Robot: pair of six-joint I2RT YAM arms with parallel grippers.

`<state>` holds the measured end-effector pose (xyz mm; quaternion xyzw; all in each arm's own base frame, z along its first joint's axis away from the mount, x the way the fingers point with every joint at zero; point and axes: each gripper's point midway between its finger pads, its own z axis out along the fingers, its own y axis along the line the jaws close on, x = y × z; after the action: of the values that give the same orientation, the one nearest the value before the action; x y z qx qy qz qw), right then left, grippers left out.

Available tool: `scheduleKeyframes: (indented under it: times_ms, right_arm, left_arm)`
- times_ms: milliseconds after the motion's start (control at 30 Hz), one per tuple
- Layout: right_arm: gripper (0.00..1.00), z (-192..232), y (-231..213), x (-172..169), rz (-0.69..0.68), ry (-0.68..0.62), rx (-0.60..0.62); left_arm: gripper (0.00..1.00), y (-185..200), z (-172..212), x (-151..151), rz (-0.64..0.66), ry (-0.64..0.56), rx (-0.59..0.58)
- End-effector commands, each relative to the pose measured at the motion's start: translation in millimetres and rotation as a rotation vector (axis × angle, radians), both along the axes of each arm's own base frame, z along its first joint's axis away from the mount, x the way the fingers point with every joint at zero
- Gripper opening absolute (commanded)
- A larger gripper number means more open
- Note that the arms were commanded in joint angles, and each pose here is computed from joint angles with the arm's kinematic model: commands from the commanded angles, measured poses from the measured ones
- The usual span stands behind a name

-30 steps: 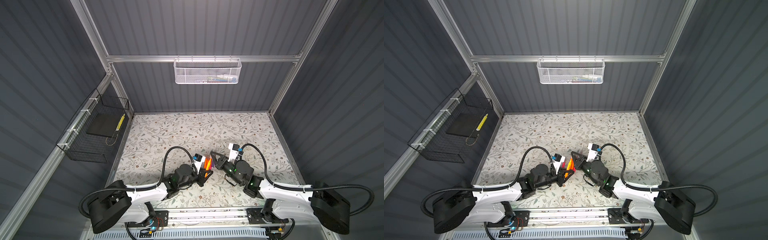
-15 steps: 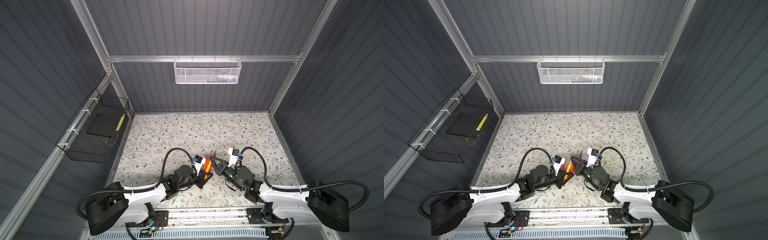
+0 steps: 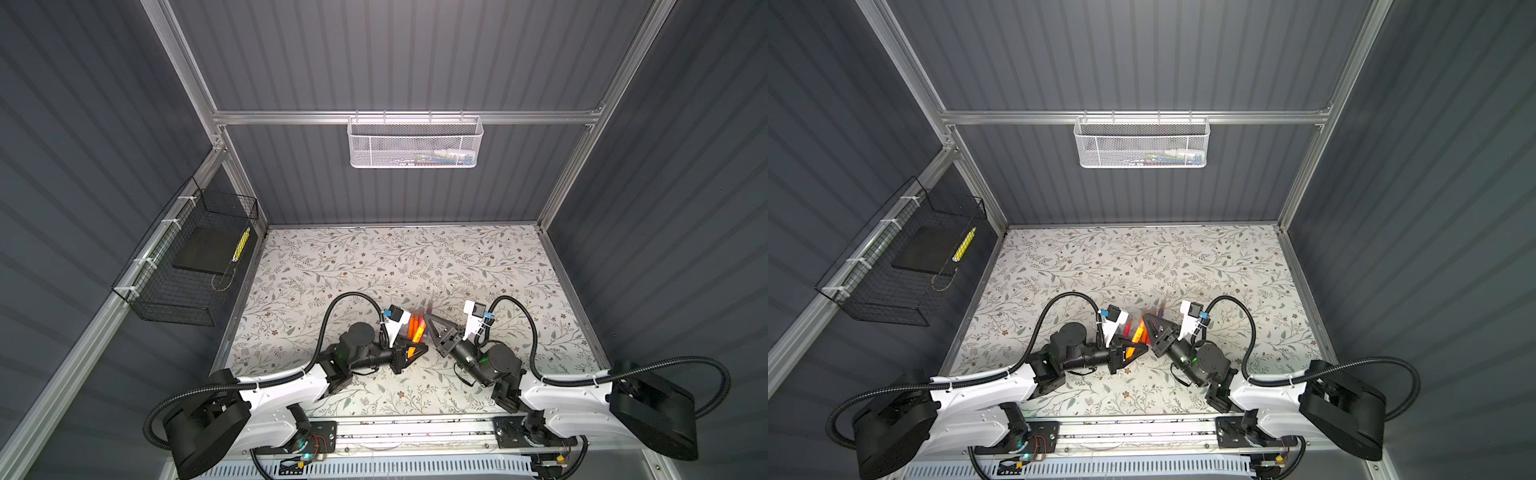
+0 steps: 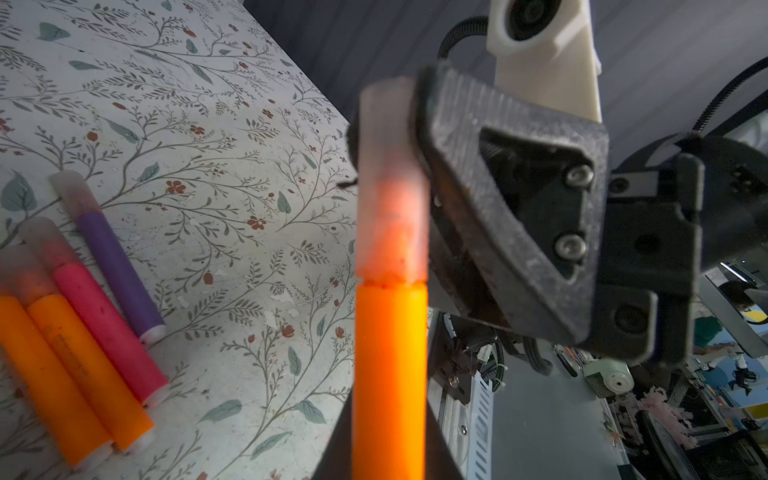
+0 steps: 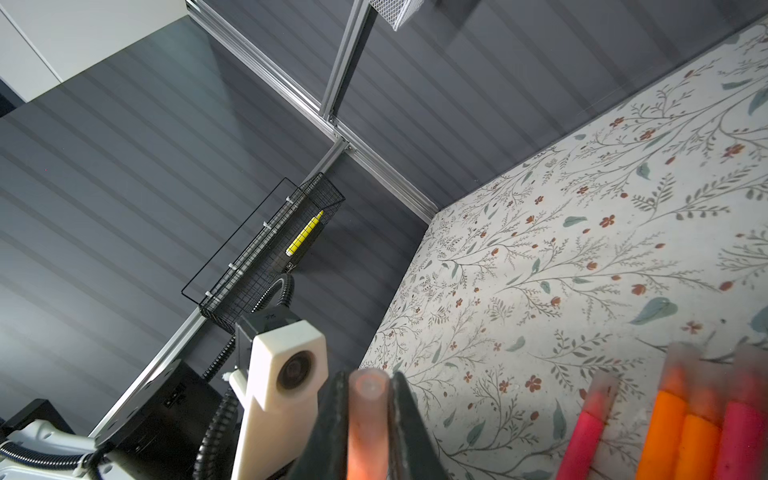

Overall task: Insert the pens into the pen caps
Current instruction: 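Press the cap down onto the orange marker held by the left gripper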

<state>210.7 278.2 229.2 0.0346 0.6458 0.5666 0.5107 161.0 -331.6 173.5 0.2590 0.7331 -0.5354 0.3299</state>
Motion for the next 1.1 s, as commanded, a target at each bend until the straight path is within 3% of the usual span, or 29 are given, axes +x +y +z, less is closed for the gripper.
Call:
scheduleKeyframes:
  times_ms: [0,200,500,633,800,1067]
  right_arm:
    - [0.00,-17.0,27.1,-26.4,0.144,-0.017,-0.105]
    - [0.03,-22.9,21.7,-21.2,0.092,0.006,-0.132]
    - [0.55,-11.2,-25.7,-4.7,-0.077,0.029,-0.168]
    - [0.66,7.7,-35.4,-3.6,-0.071,-0.001,-0.176]
    - [0.63,18.3,-27.0,3.8,-0.033,0.019,-0.207]
    - [0.56,9.8,-1.2,13.5,0.020,0.111,-0.263]
  left_arm:
    - [0.00,8.4,33.6,42.9,0.187,-0.078,-0.056]
    - [0.00,17.0,31.4,49.9,0.243,-0.109,-0.006]
    - [0.00,26.5,11.9,43.3,0.228,-0.169,0.077]
    - [0.00,22.1,5.2,31.7,0.159,-0.201,0.107]
    - [0.00,16.3,-0.5,16.4,0.116,-0.271,0.166]
    - [0.00,22.3,-14.8,28.7,0.230,-0.295,0.279]
